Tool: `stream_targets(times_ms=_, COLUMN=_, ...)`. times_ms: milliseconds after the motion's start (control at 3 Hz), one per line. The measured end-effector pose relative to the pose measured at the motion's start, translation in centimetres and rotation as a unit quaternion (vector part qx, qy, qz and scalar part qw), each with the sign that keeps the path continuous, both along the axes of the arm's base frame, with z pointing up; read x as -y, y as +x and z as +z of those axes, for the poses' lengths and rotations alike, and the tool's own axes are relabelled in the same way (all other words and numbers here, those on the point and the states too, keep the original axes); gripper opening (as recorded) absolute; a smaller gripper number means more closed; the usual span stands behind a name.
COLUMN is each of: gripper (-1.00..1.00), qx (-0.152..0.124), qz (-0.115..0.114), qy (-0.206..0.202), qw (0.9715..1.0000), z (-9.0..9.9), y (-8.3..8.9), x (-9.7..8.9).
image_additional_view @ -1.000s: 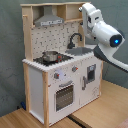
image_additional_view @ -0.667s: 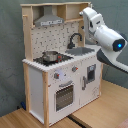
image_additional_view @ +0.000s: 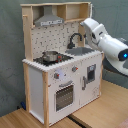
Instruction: Play with the kitchen
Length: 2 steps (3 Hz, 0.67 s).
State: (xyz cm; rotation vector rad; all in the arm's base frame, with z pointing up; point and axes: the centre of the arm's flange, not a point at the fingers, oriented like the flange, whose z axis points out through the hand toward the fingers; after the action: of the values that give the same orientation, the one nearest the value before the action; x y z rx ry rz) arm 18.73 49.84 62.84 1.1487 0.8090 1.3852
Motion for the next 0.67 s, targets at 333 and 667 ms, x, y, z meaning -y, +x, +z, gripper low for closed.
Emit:
stream_targets(times_ms=333, gripper=1.0, qx=-0.012, qz=0.003, qy=-0.046, qw=0.9989, z=-3.0, y=-1.4, x=-0.7)
stream_targets(times_ms=667, gripper=1.0, qx=-0.029, qz=-0.003, qy=-0.105, qw=0.9941, z=-5.6, y=-2.1, x=-0.9)
